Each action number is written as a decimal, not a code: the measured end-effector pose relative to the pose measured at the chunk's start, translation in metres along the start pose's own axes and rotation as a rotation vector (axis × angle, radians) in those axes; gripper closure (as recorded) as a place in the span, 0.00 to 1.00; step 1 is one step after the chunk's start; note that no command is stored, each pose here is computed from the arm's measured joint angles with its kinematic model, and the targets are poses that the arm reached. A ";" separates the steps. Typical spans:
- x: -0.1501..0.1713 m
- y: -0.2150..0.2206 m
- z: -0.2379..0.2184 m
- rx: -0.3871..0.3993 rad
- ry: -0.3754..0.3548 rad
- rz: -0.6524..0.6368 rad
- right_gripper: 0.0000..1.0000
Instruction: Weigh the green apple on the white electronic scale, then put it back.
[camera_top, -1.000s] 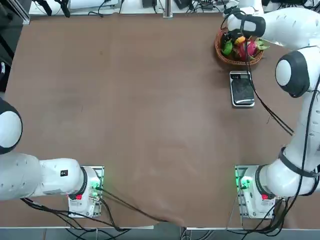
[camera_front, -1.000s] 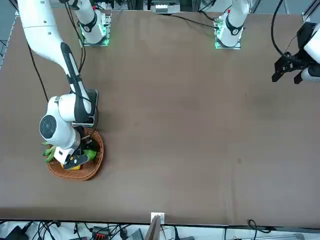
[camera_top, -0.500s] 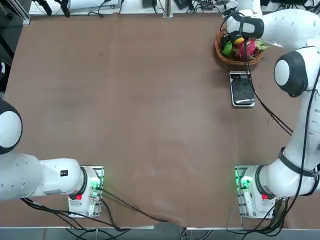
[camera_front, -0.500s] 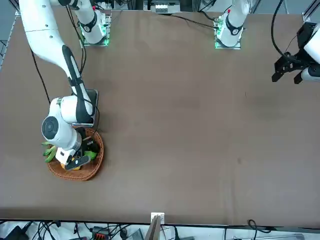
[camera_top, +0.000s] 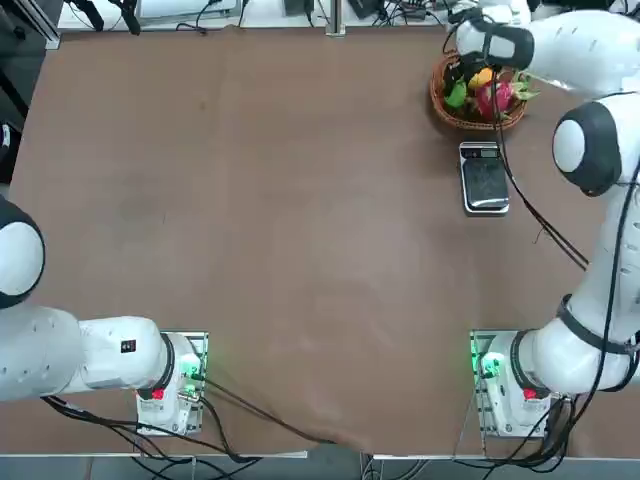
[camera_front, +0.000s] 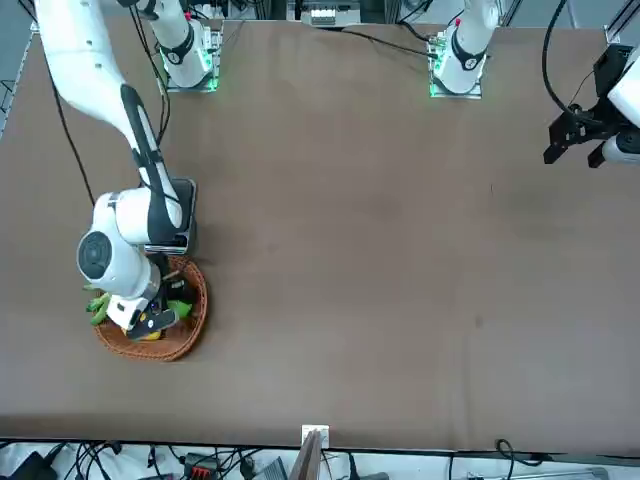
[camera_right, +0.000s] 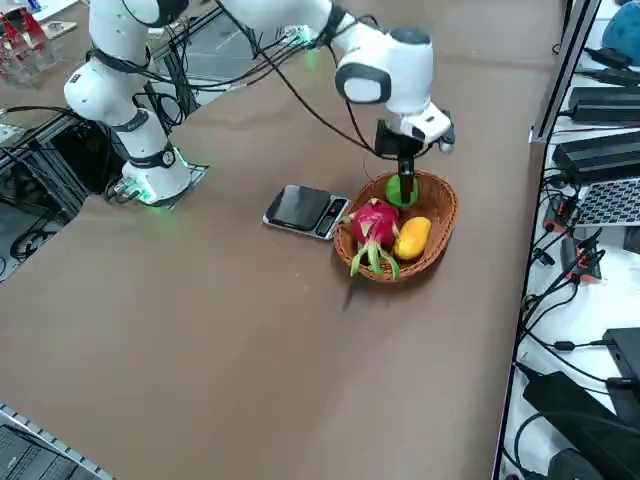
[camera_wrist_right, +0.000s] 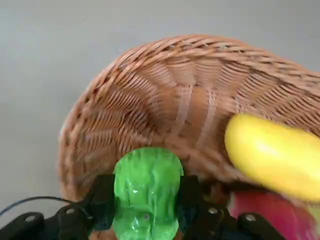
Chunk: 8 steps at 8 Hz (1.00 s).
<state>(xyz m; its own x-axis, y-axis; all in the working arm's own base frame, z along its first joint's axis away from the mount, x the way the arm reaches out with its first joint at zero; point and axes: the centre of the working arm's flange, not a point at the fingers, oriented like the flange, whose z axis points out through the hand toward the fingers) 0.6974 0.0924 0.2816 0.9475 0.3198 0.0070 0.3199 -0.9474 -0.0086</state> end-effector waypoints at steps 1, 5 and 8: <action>-0.006 -0.001 -0.032 0.002 -0.004 0.001 0.36; -0.093 -0.014 -0.093 0.014 -0.043 0.009 0.36; -0.157 -0.002 -0.071 0.026 -0.090 0.054 0.36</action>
<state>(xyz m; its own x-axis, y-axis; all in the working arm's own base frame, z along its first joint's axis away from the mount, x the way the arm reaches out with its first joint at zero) 0.5476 0.0438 0.3512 0.9594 0.2694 -0.0841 0.2675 -0.9630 -0.0326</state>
